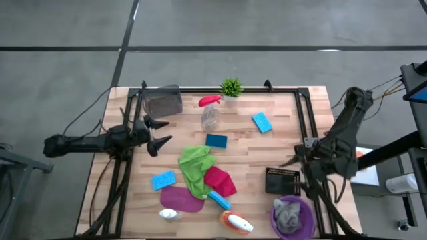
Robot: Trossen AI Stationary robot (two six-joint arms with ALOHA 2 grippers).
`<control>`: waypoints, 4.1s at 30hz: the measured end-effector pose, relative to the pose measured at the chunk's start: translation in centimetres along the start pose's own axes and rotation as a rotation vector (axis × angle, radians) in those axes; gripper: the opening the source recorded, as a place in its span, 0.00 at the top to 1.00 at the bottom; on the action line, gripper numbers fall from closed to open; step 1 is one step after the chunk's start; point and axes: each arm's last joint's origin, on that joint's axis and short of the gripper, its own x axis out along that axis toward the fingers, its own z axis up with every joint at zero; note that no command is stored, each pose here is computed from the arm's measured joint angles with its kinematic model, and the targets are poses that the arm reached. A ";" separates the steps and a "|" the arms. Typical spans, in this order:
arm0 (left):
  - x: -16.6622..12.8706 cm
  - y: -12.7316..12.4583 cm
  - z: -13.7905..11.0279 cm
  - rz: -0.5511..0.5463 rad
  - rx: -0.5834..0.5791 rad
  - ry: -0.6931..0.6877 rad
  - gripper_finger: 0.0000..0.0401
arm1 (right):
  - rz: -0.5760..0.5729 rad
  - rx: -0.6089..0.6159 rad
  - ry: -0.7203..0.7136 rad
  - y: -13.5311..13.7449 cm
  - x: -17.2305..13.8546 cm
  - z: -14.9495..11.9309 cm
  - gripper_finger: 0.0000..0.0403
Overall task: Pick & Place Kitchen Items
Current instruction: Put the green towel into the purple bucket
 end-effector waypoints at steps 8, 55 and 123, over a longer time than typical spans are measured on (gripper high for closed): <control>2.1 -0.9 0.6 0.023 -0.028 0.184 0.09 | -0.042 -0.011 -0.041 -2.0 -1.0 -1.5 0.28; 14.5 -4.3 -2.2 0.302 0.054 1.227 0.15 | -0.038 -0.086 0.007 -1.0 -0.1 -2.0 0.28; 12.0 -10.4 18.8 -0.063 0.415 0.038 1.00 | -0.065 0.025 -0.230 -4.5 4.7 -5.2 0.28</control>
